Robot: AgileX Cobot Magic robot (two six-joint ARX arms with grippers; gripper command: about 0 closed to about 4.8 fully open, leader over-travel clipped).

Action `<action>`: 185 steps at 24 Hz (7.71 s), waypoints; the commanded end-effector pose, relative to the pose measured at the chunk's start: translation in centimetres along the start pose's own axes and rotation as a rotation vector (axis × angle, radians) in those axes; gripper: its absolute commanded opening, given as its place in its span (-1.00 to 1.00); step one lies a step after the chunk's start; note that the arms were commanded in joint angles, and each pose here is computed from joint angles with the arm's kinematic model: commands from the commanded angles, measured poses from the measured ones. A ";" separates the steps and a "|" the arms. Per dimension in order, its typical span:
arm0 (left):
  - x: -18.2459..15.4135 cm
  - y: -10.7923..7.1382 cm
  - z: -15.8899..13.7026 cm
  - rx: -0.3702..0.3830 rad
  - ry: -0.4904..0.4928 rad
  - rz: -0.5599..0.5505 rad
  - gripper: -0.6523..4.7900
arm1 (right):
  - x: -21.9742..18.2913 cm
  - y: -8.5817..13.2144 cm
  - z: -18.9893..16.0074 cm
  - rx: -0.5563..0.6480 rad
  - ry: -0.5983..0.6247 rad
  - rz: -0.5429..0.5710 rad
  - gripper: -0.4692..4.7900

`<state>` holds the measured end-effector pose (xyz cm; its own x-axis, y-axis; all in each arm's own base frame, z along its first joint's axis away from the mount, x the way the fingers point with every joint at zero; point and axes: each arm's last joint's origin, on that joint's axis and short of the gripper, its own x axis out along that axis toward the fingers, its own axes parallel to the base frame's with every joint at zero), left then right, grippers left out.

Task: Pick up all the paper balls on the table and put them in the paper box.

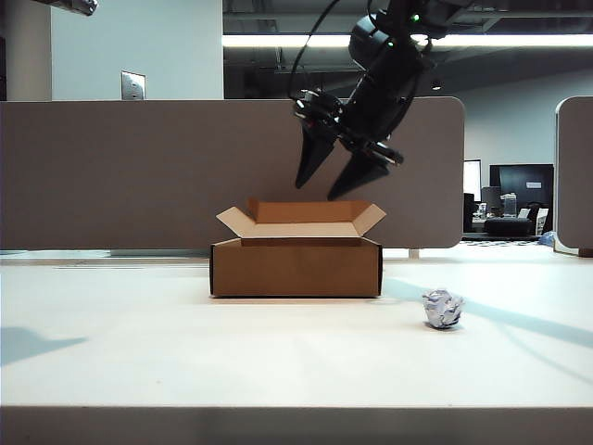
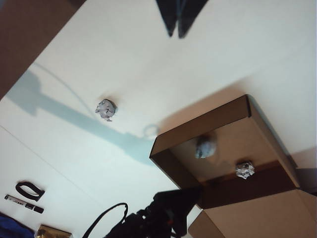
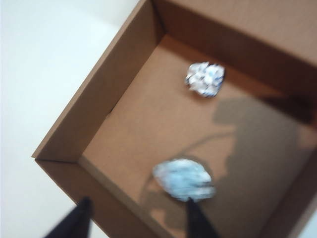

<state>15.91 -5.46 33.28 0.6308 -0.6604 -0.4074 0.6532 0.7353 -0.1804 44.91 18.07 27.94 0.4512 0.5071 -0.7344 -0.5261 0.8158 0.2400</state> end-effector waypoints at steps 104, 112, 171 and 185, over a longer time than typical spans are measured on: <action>-1.5 -1.0 -2.0 -0.007 0.152 0.055 -0.77 | -3.0 2.8 -21.0 0.114 -0.042 -0.263 -0.26; -1.5 -1.0 -2.0 -0.007 0.152 0.055 -0.77 | -3.1 2.8 -20.5 0.110 -0.072 -0.258 0.21; -4.6 -2.0 -2.0 0.048 0.035 0.297 -0.77 | -20.8 7.9 -2.9 -0.047 -0.434 -0.185 0.32; -11.7 -5.8 -3.8 0.162 -0.310 0.332 -0.77 | -35.5 11.1 -22.3 -0.055 -0.634 -0.296 0.16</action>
<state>2.83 -1.32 35.64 0.8906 -0.4312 -0.1446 0.4435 0.8938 0.0662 7.53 3.29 42.86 0.8859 0.3719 -0.2772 -0.3690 0.9272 0.0646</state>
